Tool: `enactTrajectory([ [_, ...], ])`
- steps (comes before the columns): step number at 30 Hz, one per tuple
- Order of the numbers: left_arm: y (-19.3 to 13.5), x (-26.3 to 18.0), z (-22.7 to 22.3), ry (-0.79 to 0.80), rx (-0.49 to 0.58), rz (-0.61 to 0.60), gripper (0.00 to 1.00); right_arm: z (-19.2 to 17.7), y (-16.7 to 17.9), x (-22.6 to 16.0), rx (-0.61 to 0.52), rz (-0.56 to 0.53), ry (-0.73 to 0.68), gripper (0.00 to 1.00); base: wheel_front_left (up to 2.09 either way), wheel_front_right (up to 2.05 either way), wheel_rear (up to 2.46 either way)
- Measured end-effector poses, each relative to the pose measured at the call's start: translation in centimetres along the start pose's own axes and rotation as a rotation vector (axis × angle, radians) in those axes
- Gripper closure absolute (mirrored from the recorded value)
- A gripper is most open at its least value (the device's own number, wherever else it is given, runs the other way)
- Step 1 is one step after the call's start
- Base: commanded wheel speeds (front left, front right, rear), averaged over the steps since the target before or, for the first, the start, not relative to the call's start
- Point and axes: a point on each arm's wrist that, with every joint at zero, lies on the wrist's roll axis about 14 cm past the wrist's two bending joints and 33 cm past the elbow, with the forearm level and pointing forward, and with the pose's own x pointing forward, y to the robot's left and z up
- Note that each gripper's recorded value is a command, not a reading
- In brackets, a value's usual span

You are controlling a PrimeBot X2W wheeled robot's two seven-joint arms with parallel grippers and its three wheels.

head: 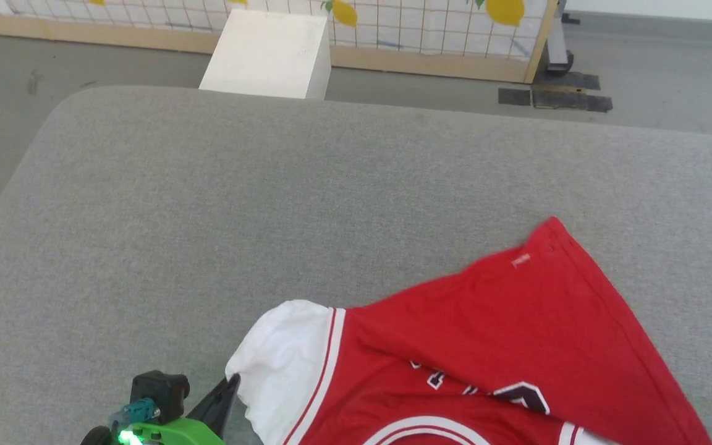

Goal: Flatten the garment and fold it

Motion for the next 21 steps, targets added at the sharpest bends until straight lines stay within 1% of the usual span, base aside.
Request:
enactTrajectory([
  [4,-0.1,0.1,0.0,-0.008,-0.005,0.0,1.0,-1.8,1.1,0.8,0.017,0.016,0.035,1.0,0.0,0.0,0.0],
  [7,-0.2,0.1,0.0,-0.01,-0.006,0.0,1.0,-2.3,2.0,1.2,0.024,0.034,0.047,1.0,0.0,0.0,0.0],
  [9,-0.3,0.2,0.1,-0.012,-0.006,-0.002,1.0,-2.1,2.0,1.3,0.026,0.029,0.041,1.0,0.0,0.0,0.0],
  [10,-0.3,0.2,0.1,-0.013,-0.006,-0.003,1.0,-1.9,1.8,1.3,0.028,0.022,0.03,0.96,0.0,0.0,0.0],
  [11,-0.3,0.2,0.1,-0.012,-0.006,-0.002,1.0,-1.7,1.7,1.3,0.028,0.017,0.015,0.0,0.0,0.0,0.0],
  [15,-0.1,0.1,0.1,-0.017,-0.007,0.004,1.0,0.2,1.7,0.7,0.007,0.012,-0.036,0.0,0.0,0.0,0.0],
  [18,0.0,-0.1,0.3,-0.024,-0.011,0.013,1.0,4.1,1.6,-1.0,-0.031,0.002,-0.141,0.0,0.0,0.0,0.0],
  [21,-0.1,-0.1,0.9,-0.04,-0.012,0.013,1.0,8.5,2.2,-2.8,-0.066,0.006,-0.253,0.0,0.0,0.0,0.0],
])
